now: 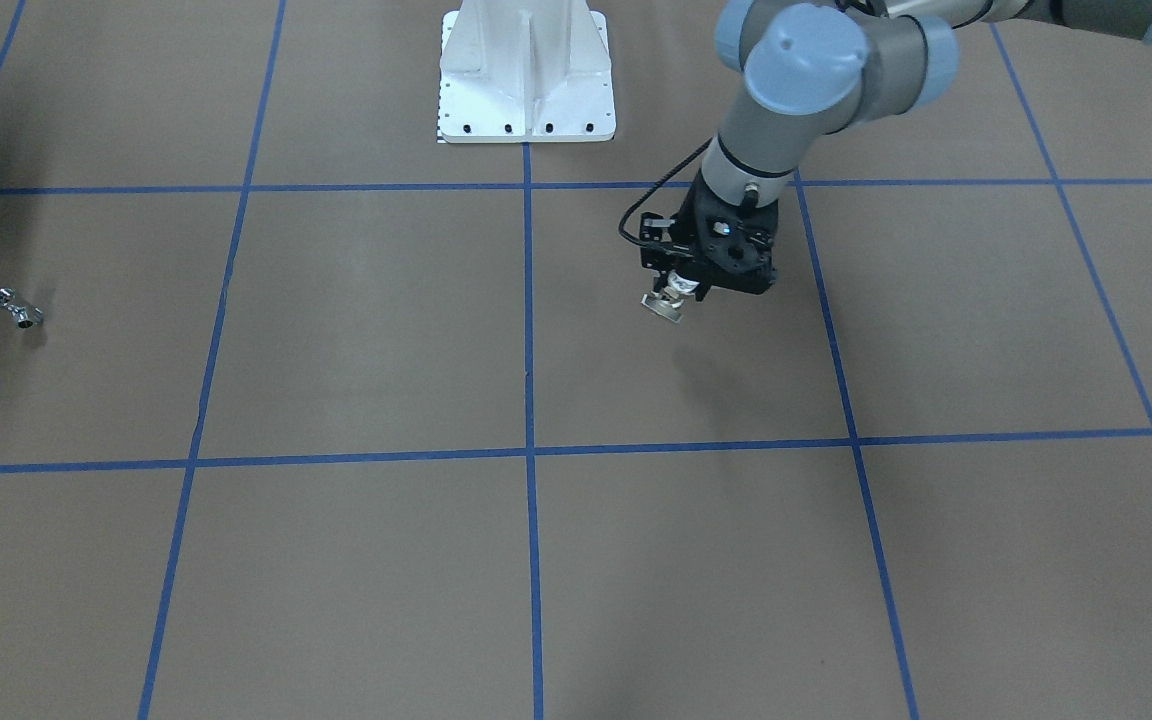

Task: Assemble PPR valve and pipe with both arms
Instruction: 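Carry the white fitting with the left gripper to the table center, then set the fitting upright, open the left gripper and withdraw, then lower the right gripper onto the chrome valve and grasp it, then carry the chrome valve with the right gripper above the white fitting, then lower the valve with the right gripper and press it into the fitting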

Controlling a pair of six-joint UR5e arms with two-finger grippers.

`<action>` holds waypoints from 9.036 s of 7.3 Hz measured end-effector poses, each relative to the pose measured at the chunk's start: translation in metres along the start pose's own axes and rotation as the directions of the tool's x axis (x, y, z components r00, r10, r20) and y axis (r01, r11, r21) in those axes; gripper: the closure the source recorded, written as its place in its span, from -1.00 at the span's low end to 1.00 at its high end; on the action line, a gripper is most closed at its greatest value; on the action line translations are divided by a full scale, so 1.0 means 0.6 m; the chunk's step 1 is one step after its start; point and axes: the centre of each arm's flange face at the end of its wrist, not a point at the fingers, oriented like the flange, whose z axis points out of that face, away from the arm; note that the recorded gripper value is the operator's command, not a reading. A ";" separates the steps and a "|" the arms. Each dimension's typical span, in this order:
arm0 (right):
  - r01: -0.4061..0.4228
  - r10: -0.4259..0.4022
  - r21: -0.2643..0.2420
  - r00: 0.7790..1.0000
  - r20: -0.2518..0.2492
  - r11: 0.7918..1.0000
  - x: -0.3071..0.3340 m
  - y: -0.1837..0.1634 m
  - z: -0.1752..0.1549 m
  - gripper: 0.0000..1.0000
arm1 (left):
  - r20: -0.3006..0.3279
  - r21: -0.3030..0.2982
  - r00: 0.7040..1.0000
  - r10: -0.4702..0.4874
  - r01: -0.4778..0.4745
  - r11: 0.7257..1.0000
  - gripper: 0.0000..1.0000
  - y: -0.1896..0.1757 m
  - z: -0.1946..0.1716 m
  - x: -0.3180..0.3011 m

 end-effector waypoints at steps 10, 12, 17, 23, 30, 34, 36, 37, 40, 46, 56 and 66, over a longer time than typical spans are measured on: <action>-0.001 0.001 -0.001 1.000 -0.001 1.000 0.001 0.000 0.001 -0.99 | 0.131 0.023 0.986 -0.106 0.103 0.994 -0.48 -0.021 0.150 0.233; 0.000 0.000 -0.001 1.000 -0.001 1.000 0.001 0.000 0.001 -0.99 | 0.136 0.032 0.986 -0.097 0.094 0.995 -0.98 -0.017 0.153 0.237; 0.016 -0.016 0.015 1.000 0.002 1.000 -0.006 -0.004 -0.006 -0.99 | 0.117 0.047 0.993 0.004 -0.009 0.999 -1.00 0.000 0.079 0.227; -0.009 0.001 0.096 0.997 0.080 0.995 -0.097 -0.020 -0.033 -1.00 | 0.184 -0.071 0.903 0.388 -0.382 0.922 -1.00 -0.011 -0.213 -0.273; 0.102 -0.105 0.066 0.993 0.057 0.993 -0.210 0.033 0.093 -0.99 | 0.092 -0.067 0.911 0.401 -0.396 0.916 -1.00 0.009 -0.295 -0.876; 0.171 -0.171 -0.001 0.985 0.036 0.985 -0.224 0.033 0.175 -0.91 | 0.066 -0.058 0.917 0.393 -0.390 0.919 -1.00 0.020 -0.290 -0.893; 0.191 -0.191 -0.019 0.982 0.011 0.981 -0.232 0.023 0.211 -0.84 | 0.065 -0.057 0.918 0.392 -0.389 0.920 -1.00 0.019 -0.290 -0.892; 0.197 -0.197 -0.026 0.980 0.003 0.980 -0.233 0.024 0.223 -0.84 | 0.065 -0.056 0.918 0.392 -0.388 0.920 -1.00 0.018 -0.290 -0.891; 0.203 -0.203 -0.038 0.979 -0.004 0.978 -0.231 0.033 0.233 -0.16 | 0.066 -0.055 0.918 0.392 -0.389 0.920 -1.00 0.017 -0.291 -0.890; 0.205 -0.205 -0.036 0.979 0.006 0.978 -0.237 0.034 0.226 1.00 | 0.067 -0.052 0.916 0.394 -0.392 0.919 -1.00 0.017 -0.294 -0.888; -0.280 0.282 -0.028 0.950 0.133 0.959 -0.804 -0.221 -0.043 1.00 | 0.102 -0.007 0.983 0.153 -0.153 0.988 -1.00 0.027 -0.332 -0.941; -0.590 0.591 0.029 0.805 -0.050 0.807 -1.222 -0.186 0.071 1.00 | 0.102 -0.010 0.983 0.151 -0.151 0.989 -1.00 0.028 -0.329 -0.945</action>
